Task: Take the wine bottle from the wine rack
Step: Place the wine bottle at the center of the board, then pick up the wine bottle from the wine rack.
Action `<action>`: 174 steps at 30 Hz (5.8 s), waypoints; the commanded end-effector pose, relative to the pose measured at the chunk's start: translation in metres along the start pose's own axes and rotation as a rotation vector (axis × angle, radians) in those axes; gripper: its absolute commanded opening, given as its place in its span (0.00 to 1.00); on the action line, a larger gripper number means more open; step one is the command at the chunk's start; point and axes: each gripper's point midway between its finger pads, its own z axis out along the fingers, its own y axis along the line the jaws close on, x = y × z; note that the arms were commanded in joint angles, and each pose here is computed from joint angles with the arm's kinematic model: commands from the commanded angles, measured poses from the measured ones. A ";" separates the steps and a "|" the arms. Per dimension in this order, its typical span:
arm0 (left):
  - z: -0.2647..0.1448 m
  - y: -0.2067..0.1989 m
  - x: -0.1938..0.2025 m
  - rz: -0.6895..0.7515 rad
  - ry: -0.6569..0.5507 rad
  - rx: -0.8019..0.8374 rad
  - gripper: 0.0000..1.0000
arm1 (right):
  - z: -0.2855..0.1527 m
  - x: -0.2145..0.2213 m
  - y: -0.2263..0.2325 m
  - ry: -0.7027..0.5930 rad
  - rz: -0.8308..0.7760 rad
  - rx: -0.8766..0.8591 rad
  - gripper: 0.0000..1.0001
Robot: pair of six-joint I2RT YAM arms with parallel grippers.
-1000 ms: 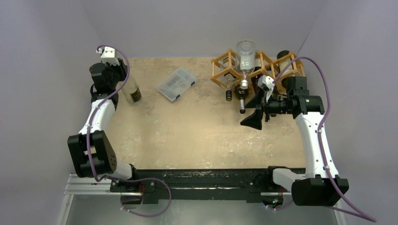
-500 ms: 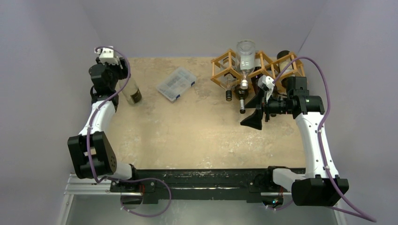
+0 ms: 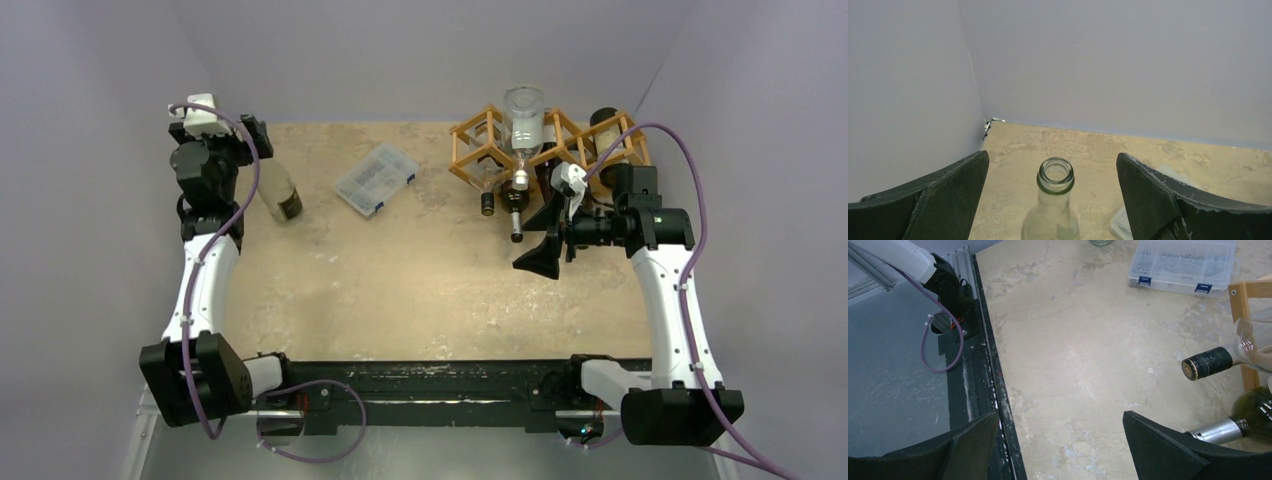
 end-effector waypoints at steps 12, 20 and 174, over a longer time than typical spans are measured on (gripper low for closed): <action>-0.088 -0.032 -0.011 -0.333 0.185 0.017 1.00 | -0.010 -0.021 -0.001 -0.014 -0.045 0.061 0.99; -0.134 -0.065 -0.004 -0.421 0.245 0.153 1.00 | -0.017 -0.040 -0.008 -0.034 -0.060 0.129 0.99; -0.236 -0.189 0.126 -0.712 0.718 0.502 1.00 | 0.029 -0.067 -0.209 -0.377 0.468 0.861 0.00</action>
